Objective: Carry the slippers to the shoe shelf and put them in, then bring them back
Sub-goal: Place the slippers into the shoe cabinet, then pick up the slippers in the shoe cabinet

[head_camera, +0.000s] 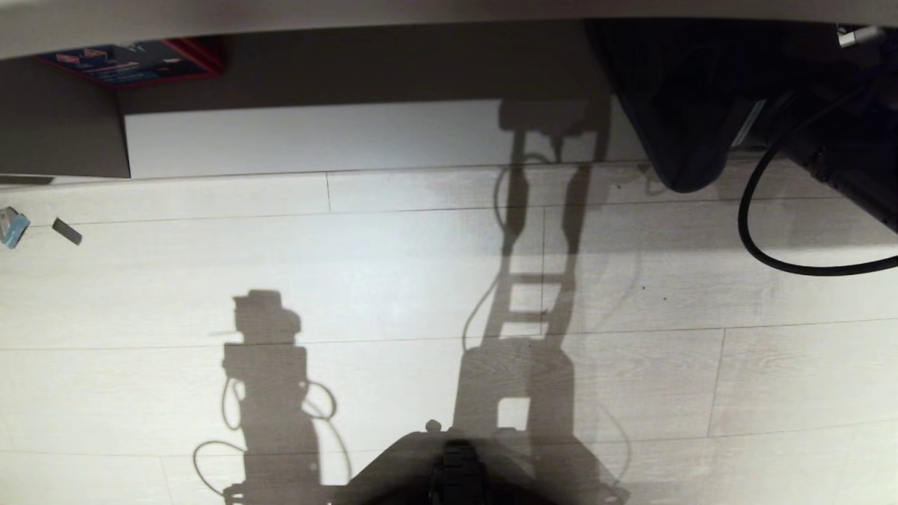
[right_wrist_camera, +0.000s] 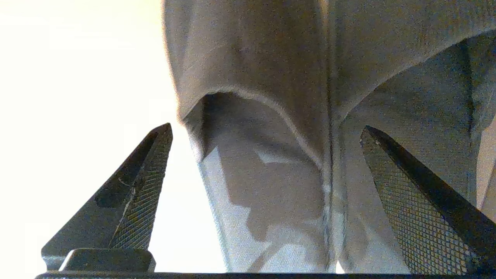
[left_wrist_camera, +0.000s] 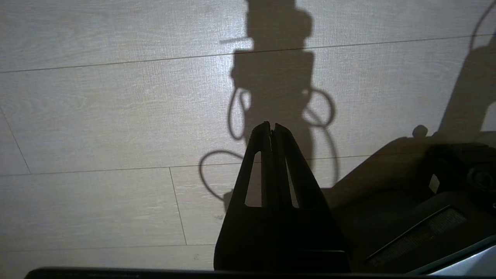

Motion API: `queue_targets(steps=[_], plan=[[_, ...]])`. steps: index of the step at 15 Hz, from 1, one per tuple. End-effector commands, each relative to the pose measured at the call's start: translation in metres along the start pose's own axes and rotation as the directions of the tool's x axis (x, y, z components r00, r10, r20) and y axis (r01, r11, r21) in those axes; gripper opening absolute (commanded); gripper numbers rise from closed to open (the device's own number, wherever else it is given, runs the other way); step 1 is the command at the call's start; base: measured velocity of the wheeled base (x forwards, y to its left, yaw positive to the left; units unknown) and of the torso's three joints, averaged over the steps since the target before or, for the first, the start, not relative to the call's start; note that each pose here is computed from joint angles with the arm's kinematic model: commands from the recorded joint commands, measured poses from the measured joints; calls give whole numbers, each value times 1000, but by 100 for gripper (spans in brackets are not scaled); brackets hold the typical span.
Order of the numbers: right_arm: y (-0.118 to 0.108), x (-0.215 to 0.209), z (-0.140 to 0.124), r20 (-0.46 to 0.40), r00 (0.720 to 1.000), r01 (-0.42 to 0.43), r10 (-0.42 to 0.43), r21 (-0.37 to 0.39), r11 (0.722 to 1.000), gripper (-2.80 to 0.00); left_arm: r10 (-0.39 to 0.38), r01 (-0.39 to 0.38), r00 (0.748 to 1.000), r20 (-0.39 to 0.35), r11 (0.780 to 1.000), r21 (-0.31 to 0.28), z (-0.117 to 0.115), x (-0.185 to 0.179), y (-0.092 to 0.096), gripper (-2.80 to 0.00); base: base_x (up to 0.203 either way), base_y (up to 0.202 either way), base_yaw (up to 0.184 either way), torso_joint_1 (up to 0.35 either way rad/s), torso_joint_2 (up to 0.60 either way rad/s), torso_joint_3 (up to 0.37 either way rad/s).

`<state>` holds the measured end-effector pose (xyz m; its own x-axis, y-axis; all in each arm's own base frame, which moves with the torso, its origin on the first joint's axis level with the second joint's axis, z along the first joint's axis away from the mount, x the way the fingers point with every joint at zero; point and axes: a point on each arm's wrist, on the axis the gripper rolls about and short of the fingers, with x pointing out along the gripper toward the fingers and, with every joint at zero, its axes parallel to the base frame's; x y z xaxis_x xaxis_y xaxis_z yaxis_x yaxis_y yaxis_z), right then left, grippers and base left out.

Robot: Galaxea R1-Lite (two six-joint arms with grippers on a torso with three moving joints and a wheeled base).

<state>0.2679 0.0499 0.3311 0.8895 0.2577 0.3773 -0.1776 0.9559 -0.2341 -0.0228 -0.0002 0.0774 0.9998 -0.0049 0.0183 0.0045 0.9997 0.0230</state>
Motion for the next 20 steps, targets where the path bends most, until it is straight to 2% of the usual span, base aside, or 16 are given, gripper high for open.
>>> queue_targets(steps=[1, 4, 7, 10, 16, 18, 20], plan=[[3, -11, 3, 1, 1000, -11, 11, -20, 1000, 0, 1, -1, 1000, -6, 1000, 0, -2, 1, 0, -280, 0, 0, 0, 0, 0, 0], [5, -25, 9, 5, 1000, -21, 21, -25, 999, 0, 0, 0, 1000, -8, 1000, 0, -2, 1, 0, -280, 0, 0, 0, 0, 0, 0], [8, -40, 4, -24, 999, -37, 36, -18, 999, 0, 0, 0, 1000, -6, 1000, 0, -2, 1, 0, -280, 0, 0, 0, 0, 0, 0], [11, -72, 4, -39, 998, -56, 56, -14, 998, 0, -1, 1, 1000, -6, 1000, 0, -2, 1, 0, -280, 0, 0, 0, 0, 0, 0], [11, -131, 24, -1, 999, -50, 50, -1, 999, 0, 0, 0, 1000, -6, 1000, 2, -2, 1, 0, -280, 0, 0, 0, 0, 0, 0], [11, -155, 35, -18, 997, -77, 77, 20, 997, 0, 0, 0, 1000, -7, 1000, 1, -2, 1, 0, -280, 0, 0, 0, 0, 0, 0], [12, -177, 44, -18, 994, -111, 112, 77, 991, 0, 0, 0, 1000, -6, 1000, 2, -2, 1, 0, -280, 0, 0, 0, 0, 0, 0]])
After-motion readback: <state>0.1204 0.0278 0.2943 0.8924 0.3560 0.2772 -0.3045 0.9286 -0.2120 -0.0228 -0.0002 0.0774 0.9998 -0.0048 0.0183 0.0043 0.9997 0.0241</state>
